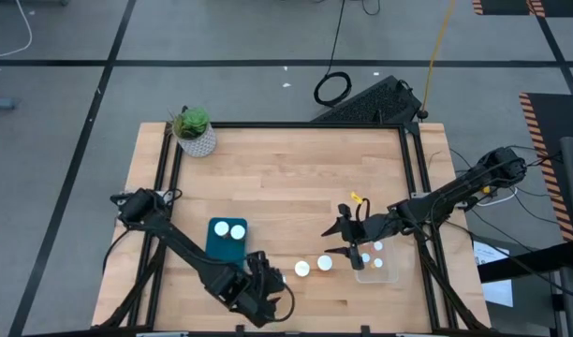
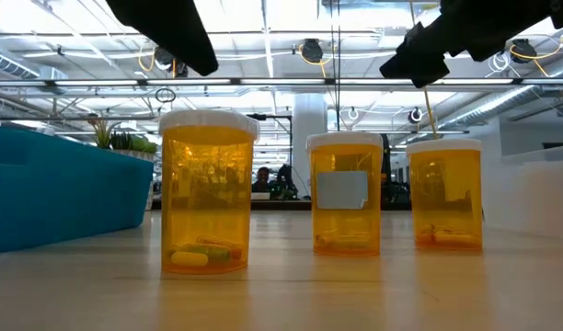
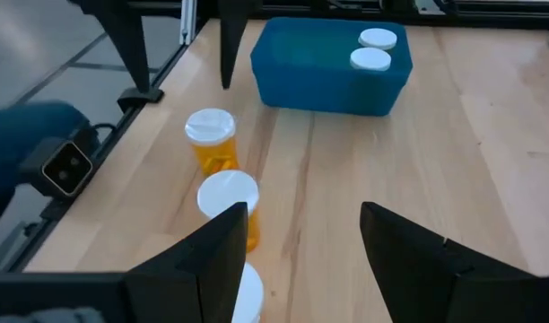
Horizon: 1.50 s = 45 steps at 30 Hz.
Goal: Pick and place medicine bottles into bin by pill shape (circle, oval)
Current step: Put the orange bottled capsule into the blue bin
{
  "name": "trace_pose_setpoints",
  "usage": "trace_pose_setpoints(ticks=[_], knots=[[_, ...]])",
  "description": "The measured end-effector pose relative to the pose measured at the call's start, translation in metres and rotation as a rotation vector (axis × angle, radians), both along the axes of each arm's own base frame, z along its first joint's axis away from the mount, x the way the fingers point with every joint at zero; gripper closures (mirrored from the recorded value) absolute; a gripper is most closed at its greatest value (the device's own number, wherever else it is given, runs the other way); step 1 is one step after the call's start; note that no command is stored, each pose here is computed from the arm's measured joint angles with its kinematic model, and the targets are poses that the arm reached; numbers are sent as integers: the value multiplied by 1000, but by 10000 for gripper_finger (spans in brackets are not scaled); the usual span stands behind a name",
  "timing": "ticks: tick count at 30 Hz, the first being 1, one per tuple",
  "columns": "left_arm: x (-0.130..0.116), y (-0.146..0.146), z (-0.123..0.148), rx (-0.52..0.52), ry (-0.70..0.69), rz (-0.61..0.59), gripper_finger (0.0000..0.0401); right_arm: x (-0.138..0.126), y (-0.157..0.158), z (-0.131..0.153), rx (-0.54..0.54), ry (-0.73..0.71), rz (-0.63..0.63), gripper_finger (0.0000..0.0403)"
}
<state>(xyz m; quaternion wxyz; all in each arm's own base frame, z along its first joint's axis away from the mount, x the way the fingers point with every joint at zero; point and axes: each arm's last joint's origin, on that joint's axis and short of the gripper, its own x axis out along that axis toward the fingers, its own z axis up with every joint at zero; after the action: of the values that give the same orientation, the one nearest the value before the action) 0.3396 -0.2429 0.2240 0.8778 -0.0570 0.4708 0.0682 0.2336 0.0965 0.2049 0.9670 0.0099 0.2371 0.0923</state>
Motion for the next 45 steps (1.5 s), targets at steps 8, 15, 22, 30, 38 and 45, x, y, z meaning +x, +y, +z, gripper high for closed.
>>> trace_pose_setpoints(ticks=[8,15,22,30,38,45], knots=[[9,12,-2,-24,35,0,45,0,0,0,-39,-8,23,191],[10,10,-10,-8,49,-18,43,2,-4,1,-63,-21,17,191],[11,3,-21,14,60,-40,43,3,-8,0,-69,-17,3,191],[9,-3,-28,30,61,-37,43,3,-8,0,-54,-17,-4,191],[10,-2,-30,51,58,-29,71,3,-8,0,-57,-15,-2,191],[10,-1,-36,83,78,-42,114,3,-8,0,-59,-13,-1,191]])
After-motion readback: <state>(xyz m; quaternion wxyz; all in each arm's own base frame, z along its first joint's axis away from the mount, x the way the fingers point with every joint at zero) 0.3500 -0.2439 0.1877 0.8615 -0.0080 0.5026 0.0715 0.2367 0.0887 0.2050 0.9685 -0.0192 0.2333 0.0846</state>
